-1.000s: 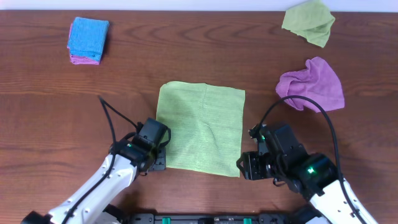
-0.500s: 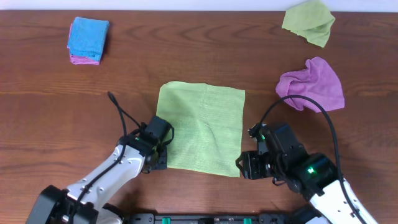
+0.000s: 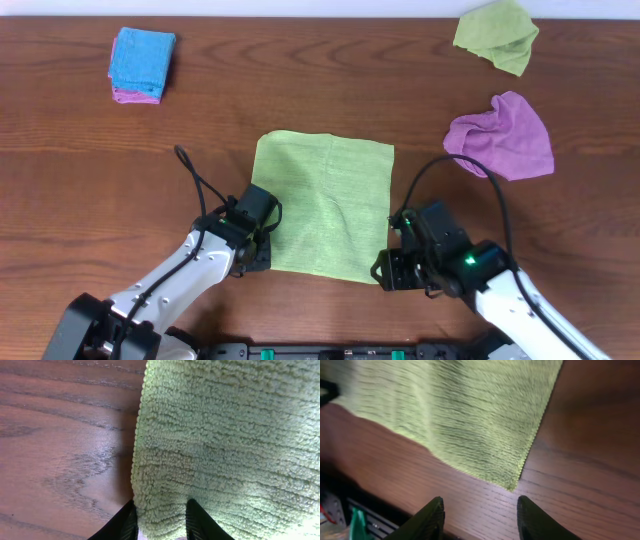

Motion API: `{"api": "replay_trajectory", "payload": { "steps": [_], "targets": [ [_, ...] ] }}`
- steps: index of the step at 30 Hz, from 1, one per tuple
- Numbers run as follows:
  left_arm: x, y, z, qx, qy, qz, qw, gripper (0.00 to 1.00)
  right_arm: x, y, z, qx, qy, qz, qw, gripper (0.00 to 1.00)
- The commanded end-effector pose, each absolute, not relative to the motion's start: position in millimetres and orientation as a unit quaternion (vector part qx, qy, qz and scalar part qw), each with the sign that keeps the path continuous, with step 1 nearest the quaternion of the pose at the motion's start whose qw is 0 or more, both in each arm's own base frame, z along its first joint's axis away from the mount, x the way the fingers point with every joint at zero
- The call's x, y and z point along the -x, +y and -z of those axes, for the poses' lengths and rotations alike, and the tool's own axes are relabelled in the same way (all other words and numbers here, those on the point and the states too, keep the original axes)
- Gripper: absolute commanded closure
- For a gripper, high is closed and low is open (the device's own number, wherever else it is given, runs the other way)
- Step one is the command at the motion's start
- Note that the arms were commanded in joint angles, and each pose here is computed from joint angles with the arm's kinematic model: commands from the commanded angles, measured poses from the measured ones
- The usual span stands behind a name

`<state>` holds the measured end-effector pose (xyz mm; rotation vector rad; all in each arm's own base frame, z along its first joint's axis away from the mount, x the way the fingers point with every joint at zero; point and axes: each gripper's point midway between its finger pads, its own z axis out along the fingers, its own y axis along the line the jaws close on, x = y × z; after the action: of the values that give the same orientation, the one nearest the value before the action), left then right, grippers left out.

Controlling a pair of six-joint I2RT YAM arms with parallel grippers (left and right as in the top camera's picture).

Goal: Fold the cloth
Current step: 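Move both grippers to the near corners of the green cloth and grasp, then lift the near edge with both grippers and fold it toward the far edge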

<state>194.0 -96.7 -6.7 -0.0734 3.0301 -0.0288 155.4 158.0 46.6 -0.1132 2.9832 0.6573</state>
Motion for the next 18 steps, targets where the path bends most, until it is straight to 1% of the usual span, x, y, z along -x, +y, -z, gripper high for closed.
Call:
{"api": "replay_trajectory", "payload": {
  "steps": [1,5,16,18],
  "targets": [
    [-192.5,-91.8,12.3,0.034,0.998,-0.004,0.048,0.68,-148.0,157.5,-31.4,0.022,0.980,-0.200,0.009,0.55],
    [-192.5,-91.9,12.3,0.034,0.998,-0.004,0.048,0.68,-146.7,151.0,-16.3,0.009,0.985,-0.171,-0.012,0.58],
    [-192.0,-93.3,12.4,0.039,0.998,0.000,0.046,0.68,-146.3,150.2,6.2,0.001,0.988,-0.151,-0.043,0.61],
    [-191.8,-93.8,12.4,0.039,0.998,0.002,0.046,0.68,-146.2,150.1,9.9,-0.005,0.988,-0.148,-0.048,0.64]
  ]
}}
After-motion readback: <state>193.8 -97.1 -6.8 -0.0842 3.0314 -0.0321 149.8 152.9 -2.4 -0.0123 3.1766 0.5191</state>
